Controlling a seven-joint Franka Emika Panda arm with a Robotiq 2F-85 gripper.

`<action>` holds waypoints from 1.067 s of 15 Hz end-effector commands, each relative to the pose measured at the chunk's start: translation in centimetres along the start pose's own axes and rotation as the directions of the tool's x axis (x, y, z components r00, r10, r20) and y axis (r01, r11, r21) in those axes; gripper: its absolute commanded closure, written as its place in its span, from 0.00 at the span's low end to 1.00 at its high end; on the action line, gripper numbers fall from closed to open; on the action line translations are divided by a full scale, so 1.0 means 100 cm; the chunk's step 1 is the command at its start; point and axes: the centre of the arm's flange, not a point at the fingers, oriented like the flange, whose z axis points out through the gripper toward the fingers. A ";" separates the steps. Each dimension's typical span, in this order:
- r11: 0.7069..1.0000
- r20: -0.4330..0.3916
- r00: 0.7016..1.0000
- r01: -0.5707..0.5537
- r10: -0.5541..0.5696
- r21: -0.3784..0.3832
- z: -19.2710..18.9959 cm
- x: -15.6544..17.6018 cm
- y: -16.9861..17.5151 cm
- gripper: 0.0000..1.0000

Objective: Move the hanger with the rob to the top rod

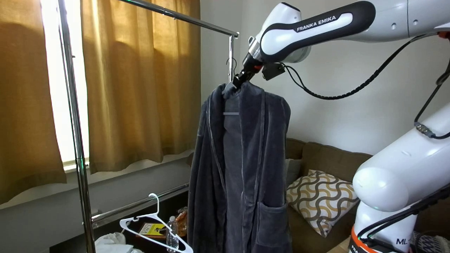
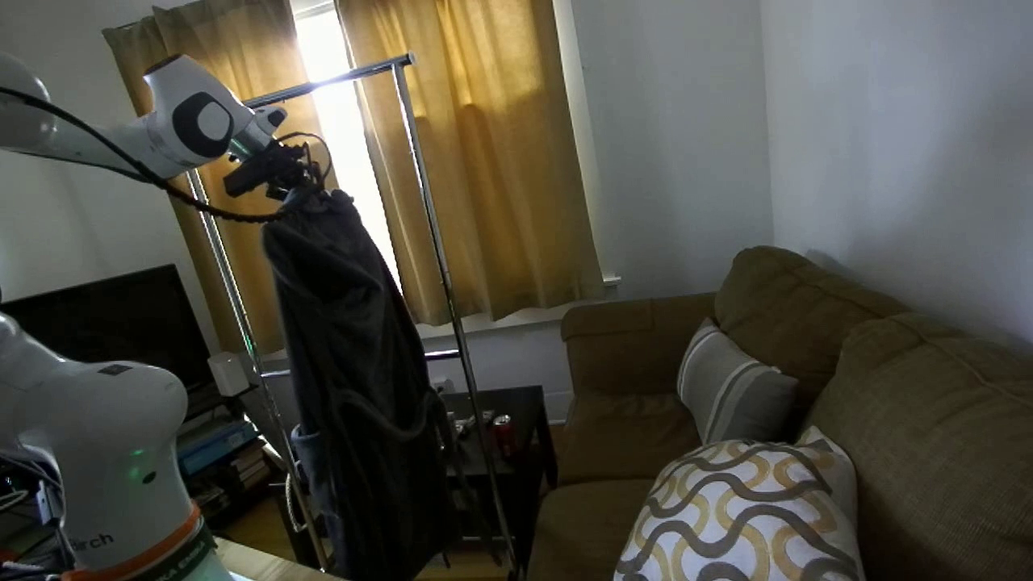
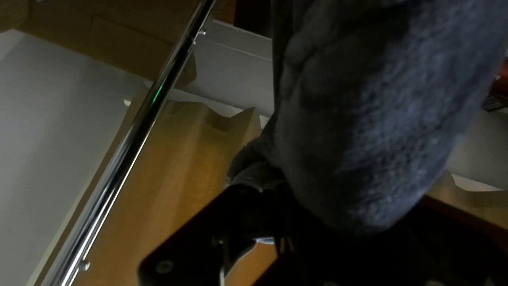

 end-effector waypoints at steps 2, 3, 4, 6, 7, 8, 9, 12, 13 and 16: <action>0.992 -0.091 0.993 0.070 -0.080 -0.102 -0.067 0.055 0.004 0.97; 0.989 -0.108 0.989 0.086 -0.099 -0.119 -0.079 0.065 0.005 0.97; 0.986 -0.123 0.986 0.097 -0.114 -0.133 -0.090 0.075 0.005 0.97; 0.984 -0.145 0.981 0.106 -0.127 -0.146 -0.108 0.093 0.010 0.97; 0.983 -0.156 0.979 0.111 -0.134 -0.150 -0.115 0.101 0.012 0.97; 0.981 -0.165 0.977 0.113 -0.139 -0.158 -0.121 0.109 0.015 0.97; 0.980 -0.173 0.975 0.114 -0.142 -0.162 -0.125 0.119 0.018 0.97; 0.986 -0.163 0.979 0.102 -0.123 -0.134 -0.113 0.102 0.015 0.89; 0.985 -0.171 0.977 0.104 -0.126 -0.135 -0.113 0.110 0.018 0.89; 0.986 -0.171 0.977 0.106 -0.128 -0.130 -0.105 0.121 0.023 0.89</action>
